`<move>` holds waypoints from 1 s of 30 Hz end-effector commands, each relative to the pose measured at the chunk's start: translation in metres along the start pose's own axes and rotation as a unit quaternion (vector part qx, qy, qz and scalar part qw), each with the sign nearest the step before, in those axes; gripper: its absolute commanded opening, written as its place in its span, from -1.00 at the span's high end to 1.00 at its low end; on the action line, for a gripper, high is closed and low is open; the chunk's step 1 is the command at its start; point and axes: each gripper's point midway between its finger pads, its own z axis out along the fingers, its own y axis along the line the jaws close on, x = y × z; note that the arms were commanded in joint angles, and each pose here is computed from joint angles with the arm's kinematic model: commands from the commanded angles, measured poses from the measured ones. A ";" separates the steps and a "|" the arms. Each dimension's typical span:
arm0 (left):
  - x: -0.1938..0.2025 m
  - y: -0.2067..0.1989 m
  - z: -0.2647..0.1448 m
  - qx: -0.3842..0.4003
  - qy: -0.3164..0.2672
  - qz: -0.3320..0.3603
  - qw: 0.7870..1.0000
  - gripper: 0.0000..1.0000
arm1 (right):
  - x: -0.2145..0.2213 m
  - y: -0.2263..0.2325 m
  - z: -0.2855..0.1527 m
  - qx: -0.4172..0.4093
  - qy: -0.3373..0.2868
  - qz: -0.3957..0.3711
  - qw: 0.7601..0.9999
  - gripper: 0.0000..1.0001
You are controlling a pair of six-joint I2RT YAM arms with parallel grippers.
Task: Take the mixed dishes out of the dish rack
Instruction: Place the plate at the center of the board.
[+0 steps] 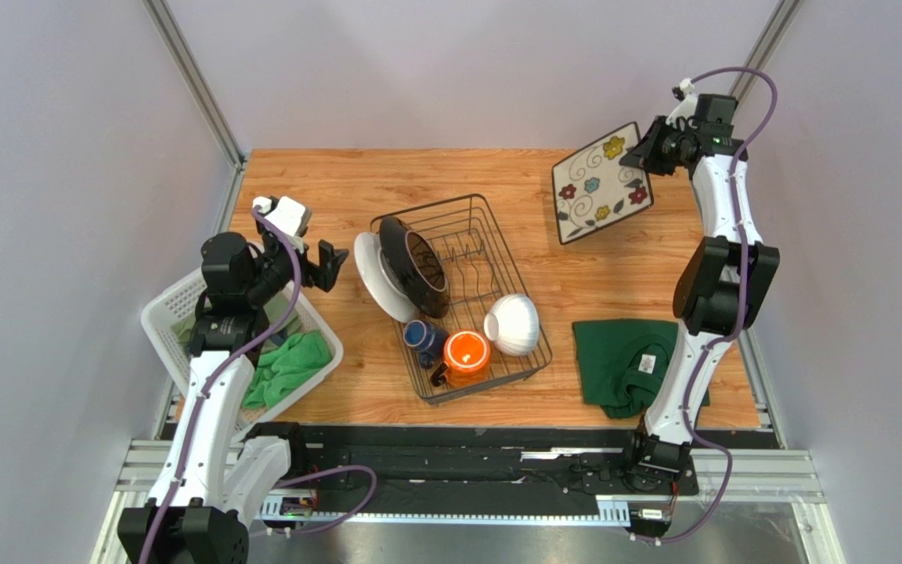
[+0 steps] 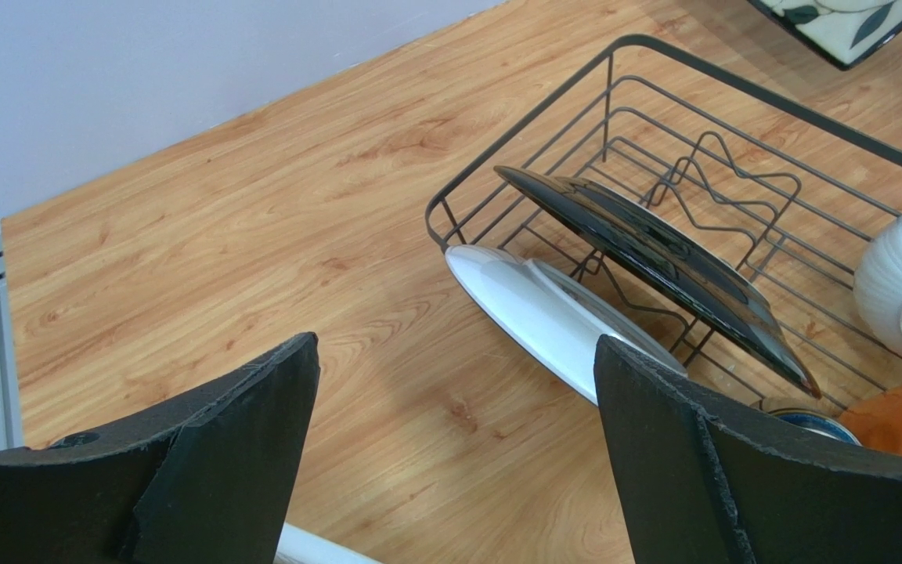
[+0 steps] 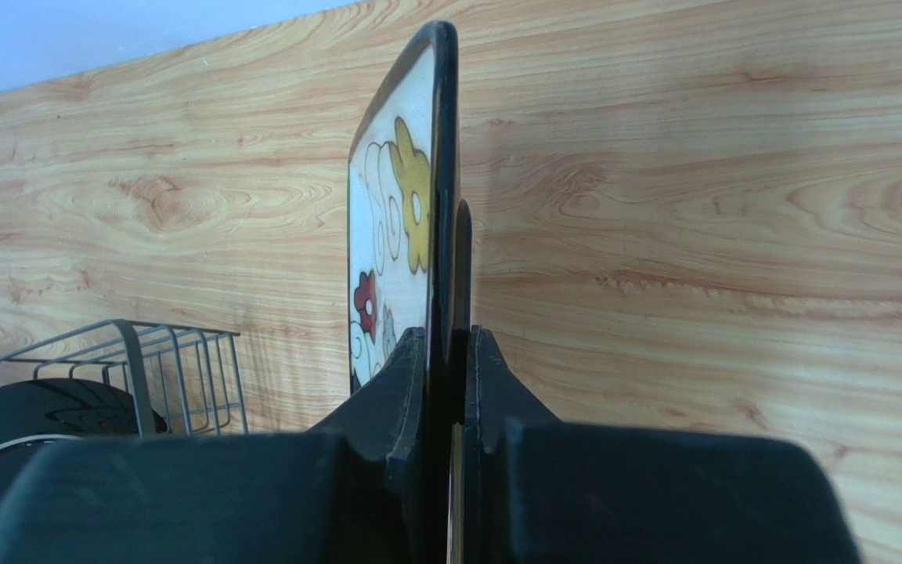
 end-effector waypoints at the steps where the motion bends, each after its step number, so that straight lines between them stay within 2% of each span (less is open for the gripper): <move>1: -0.008 0.000 0.000 0.004 -0.018 0.026 0.999 -0.89 | -0.055 0.038 -0.009 -0.101 -0.077 -0.039 0.991 1.00; 11: -0.003 -0.001 0.000 0.008 -0.017 0.032 0.999 -0.89 | -0.052 0.002 0.022 -0.132 -0.081 0.009 0.988 1.00; 30: 0.004 0.002 0.003 0.005 -0.007 0.037 0.999 -0.89 | -0.033 -0.036 0.052 -0.131 -0.055 0.007 0.990 1.00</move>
